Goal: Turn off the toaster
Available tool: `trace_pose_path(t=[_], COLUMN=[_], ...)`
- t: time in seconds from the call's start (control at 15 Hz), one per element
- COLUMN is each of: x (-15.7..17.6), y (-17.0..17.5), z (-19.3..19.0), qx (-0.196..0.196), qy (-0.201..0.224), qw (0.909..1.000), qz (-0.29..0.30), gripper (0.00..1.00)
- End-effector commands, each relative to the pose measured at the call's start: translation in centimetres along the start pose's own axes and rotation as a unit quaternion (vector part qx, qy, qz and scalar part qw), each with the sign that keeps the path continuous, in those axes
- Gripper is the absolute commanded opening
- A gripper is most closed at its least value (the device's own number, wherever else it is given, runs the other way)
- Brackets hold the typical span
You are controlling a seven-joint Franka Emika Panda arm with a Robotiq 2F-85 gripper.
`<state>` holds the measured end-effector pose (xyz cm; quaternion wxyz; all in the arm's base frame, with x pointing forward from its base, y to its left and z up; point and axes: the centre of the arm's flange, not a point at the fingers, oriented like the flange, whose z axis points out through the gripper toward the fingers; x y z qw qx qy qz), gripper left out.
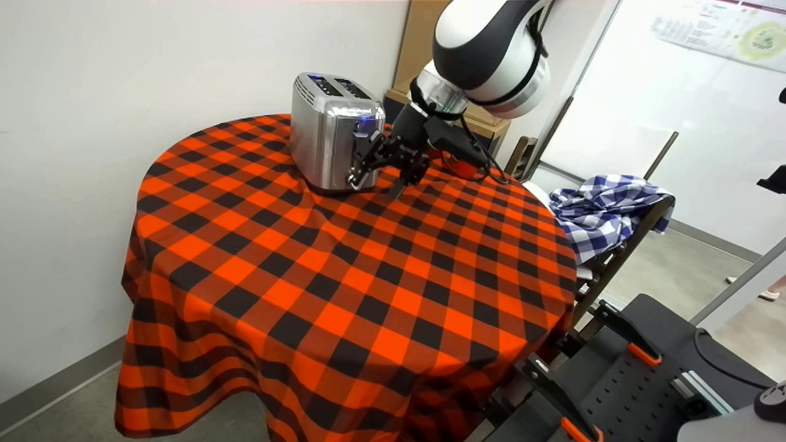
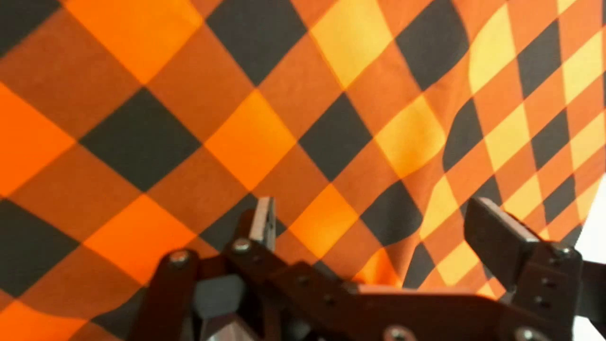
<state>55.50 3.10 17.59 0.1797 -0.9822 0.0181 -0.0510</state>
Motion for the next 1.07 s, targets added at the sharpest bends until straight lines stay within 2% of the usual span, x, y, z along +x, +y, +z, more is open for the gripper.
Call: trace_pose_path(t=[0.0, 0.27, 0.53, 0.6, 0.8, 1.0], x=[-3.5, -6.9, -9.8, -7.8, -9.0, -9.4], y=[-3.6, -7.7, -10.5, -9.2, -10.4, -10.2], z=[-3.7, -7.2, -11.1, -7.8, -10.0, -10.0], qx=[-0.064, -0.139, -0.223, -0.172, -0.21, -0.215], qy=[-0.073, -0.126, -0.157, -0.157, -0.153, -0.154], qw=[0.9951, 0.9804, 0.9586, 0.9696, 0.9622, 0.961], qz=[-0.018, -0.059, -0.083, -0.076, -0.081, -0.081], gripper=[1.0, 1.0, 1.0, 1.0, 1.0, 1.0])
